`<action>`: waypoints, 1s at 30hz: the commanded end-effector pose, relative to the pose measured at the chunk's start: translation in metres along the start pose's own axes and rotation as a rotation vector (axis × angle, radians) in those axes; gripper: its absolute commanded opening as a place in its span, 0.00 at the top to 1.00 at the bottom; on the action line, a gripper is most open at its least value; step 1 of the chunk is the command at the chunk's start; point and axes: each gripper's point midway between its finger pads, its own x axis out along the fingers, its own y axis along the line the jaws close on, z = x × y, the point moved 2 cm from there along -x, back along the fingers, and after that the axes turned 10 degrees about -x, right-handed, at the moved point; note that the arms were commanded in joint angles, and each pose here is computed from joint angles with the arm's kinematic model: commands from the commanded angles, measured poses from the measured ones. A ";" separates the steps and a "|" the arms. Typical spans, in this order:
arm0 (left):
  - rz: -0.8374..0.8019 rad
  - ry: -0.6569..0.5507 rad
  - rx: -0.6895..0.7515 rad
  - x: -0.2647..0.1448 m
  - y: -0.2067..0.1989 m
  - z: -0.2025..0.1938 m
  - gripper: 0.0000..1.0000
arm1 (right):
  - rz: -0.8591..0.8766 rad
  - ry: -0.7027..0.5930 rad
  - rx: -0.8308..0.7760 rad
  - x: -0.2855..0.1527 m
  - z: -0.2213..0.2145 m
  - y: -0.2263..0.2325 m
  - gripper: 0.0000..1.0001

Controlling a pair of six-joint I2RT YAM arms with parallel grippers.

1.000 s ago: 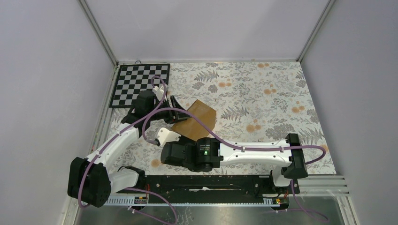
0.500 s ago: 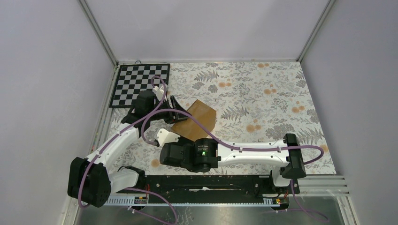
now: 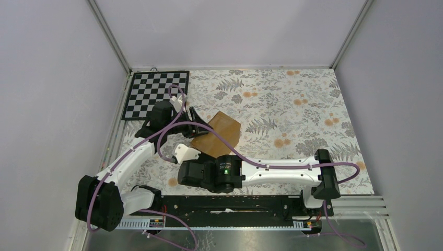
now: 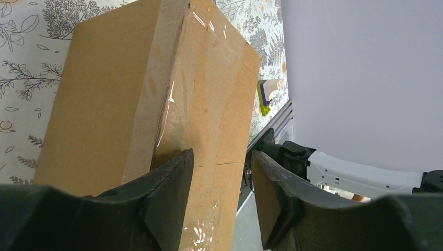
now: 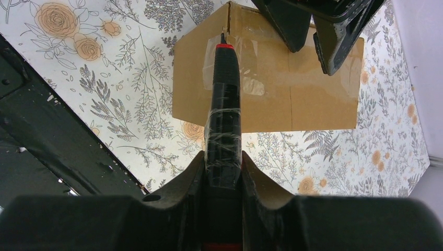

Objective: Unpack the express box
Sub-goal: Cut the express box at the center of the board.

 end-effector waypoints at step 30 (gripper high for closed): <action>0.049 0.033 -0.014 -0.001 0.018 -0.012 0.49 | -0.056 -0.073 0.084 -0.018 0.018 -0.021 1.00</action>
